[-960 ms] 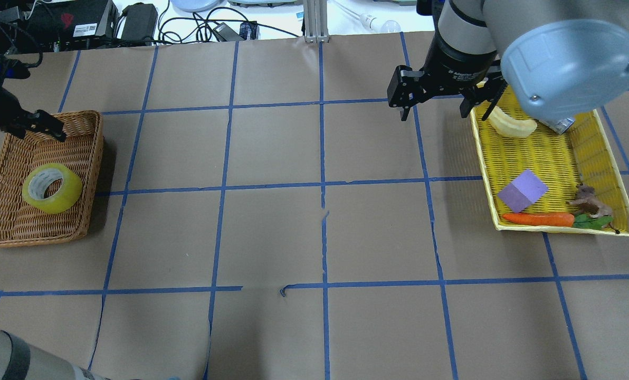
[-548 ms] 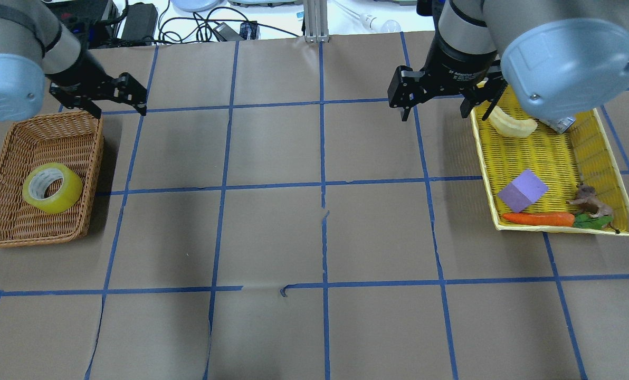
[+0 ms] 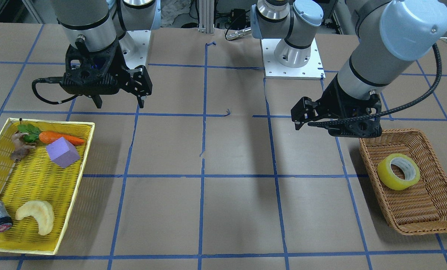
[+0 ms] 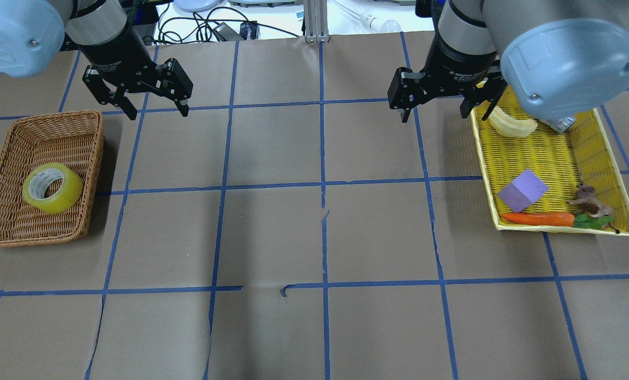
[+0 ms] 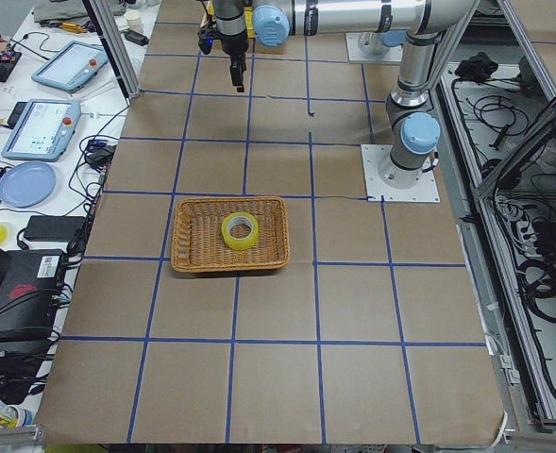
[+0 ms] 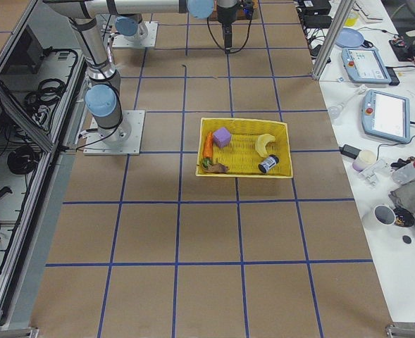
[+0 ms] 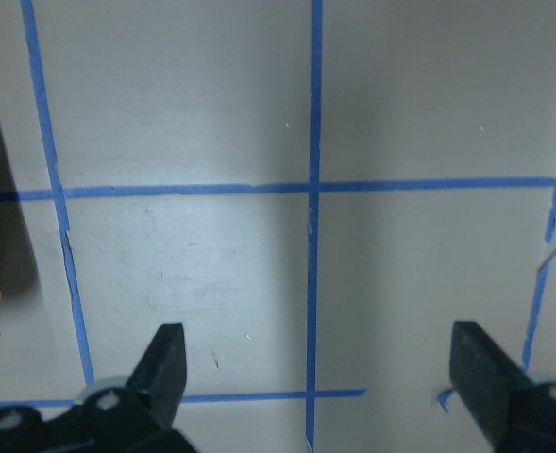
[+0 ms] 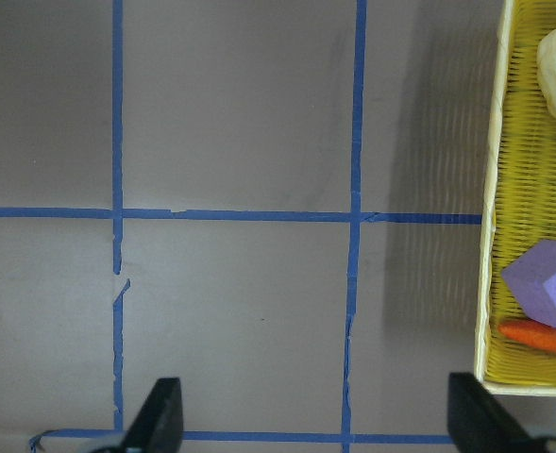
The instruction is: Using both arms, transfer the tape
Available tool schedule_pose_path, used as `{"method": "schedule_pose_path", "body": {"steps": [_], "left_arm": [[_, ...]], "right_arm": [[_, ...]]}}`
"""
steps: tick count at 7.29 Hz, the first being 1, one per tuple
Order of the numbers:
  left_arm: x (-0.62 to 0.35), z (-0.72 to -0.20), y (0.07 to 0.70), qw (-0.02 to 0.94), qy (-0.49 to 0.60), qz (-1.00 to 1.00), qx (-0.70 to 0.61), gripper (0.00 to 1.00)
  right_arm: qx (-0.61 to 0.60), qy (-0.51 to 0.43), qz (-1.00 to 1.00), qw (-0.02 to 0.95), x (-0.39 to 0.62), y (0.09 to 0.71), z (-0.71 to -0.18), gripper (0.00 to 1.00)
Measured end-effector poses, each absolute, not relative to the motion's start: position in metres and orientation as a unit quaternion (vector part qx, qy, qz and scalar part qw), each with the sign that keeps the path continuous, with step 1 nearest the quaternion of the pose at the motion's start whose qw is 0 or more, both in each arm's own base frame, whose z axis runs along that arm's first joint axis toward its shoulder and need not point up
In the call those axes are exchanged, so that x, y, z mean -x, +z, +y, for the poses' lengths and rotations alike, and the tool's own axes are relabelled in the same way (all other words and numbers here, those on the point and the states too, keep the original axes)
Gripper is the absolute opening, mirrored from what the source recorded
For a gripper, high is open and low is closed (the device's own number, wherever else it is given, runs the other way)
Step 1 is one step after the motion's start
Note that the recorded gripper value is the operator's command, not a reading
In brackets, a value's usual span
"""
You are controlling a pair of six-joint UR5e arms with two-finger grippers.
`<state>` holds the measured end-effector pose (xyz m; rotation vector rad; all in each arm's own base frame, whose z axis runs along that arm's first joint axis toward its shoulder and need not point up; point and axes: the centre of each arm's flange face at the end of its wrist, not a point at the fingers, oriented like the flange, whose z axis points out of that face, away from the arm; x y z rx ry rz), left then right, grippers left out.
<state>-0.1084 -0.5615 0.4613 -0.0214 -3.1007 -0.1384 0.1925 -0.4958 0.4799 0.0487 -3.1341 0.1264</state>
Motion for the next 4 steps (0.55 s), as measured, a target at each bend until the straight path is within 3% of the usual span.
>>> {"method": "schedule_pose_path", "body": {"steps": [4], "left_arm": [[0.1090,-0.5562,0.4649,0.004,-0.050,-0.999,0.014,1.00]], "right_arm": [[-0.013,0.044,-0.999,0.002,-0.1906,0.4809,-0.4979,1.00]]}}
